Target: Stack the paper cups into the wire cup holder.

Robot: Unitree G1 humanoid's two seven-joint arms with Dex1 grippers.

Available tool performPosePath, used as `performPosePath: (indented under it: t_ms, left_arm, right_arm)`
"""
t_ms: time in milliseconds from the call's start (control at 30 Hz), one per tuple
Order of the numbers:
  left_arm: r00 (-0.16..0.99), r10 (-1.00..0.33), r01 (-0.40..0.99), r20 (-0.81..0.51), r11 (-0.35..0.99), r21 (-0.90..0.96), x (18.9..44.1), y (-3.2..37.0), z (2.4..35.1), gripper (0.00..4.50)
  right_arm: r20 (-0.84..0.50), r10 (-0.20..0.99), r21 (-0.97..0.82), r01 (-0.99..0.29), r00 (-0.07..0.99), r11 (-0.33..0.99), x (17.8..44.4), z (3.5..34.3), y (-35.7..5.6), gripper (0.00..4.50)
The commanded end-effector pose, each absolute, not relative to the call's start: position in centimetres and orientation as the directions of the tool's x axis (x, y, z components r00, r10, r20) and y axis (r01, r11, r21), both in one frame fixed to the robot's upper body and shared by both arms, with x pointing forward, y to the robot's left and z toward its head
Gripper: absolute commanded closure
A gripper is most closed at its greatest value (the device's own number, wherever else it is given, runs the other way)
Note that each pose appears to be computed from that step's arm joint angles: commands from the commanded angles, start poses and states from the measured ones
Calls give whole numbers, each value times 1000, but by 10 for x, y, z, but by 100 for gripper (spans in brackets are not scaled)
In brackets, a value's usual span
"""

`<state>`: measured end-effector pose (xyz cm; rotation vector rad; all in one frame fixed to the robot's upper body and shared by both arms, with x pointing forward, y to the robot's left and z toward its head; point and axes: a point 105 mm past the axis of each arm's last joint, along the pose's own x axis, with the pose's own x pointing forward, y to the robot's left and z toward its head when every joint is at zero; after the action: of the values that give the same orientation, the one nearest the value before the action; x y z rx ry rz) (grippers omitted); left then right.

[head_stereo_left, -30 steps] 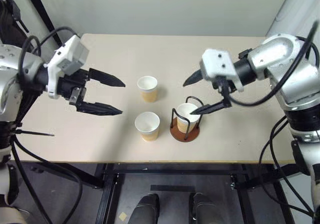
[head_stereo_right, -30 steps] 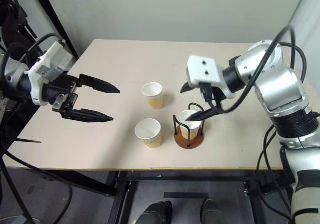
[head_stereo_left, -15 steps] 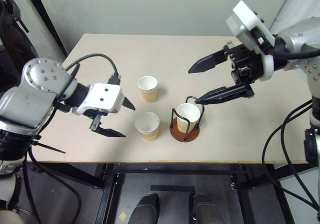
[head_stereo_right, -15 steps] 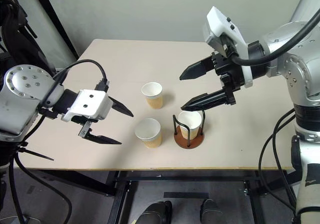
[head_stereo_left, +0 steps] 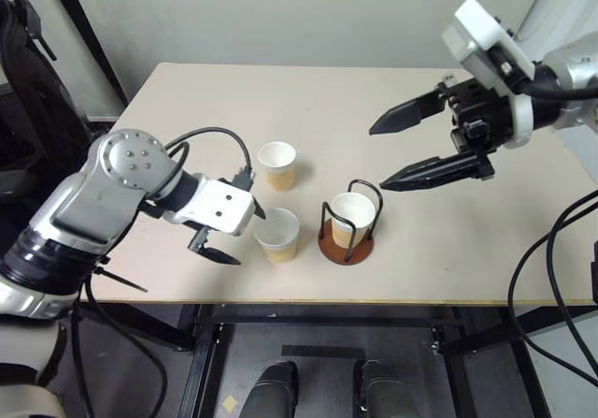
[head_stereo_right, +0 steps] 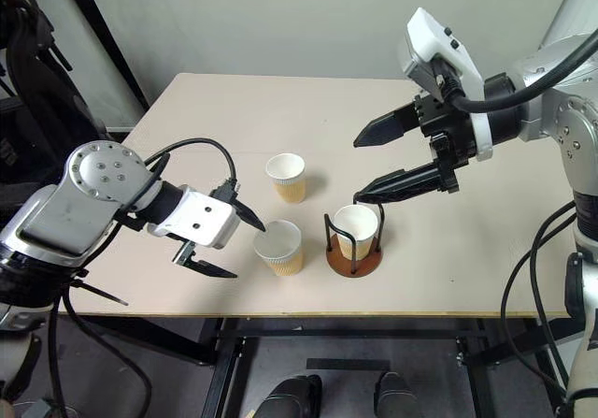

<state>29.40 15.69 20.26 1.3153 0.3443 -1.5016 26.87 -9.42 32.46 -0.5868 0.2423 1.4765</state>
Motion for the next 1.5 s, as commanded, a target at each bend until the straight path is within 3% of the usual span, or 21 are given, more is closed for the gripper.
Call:
performPosePath:
  t_ms: [33,367,400,500,833,1100,1500]
  left_arm:
    - [167,-486,803,-858,-438,404,296,156,207,0]
    - [93,-471,789,-877,-503,353,292,148,192,0]
    - [85,-469,787,-879,-509,348,292,147,190,18]
    - [66,-472,787,-879,-517,337,292,144,188,91]
    - [59,-468,787,-882,-522,330,302,141,186,447]
    - [29,-507,806,-861,-498,320,296,139,207,447]
    - [70,-724,861,-687,-304,407,295,140,294,447]
  right_arm:
    - [-490,863,-273,-962,118,-24,264,336,-94,4]
    - [-488,861,-278,-961,141,0,265,334,-97,4]
    - [-488,861,-279,-960,144,3,265,334,-97,1]
    - [-487,861,-281,-960,148,6,265,333,-97,0]
    - [-484,860,-288,-958,160,16,266,332,-98,0]
    - [-488,857,-287,-958,165,21,268,331,-100,0]
    - [-521,835,-256,-966,177,45,278,316,-116,0]
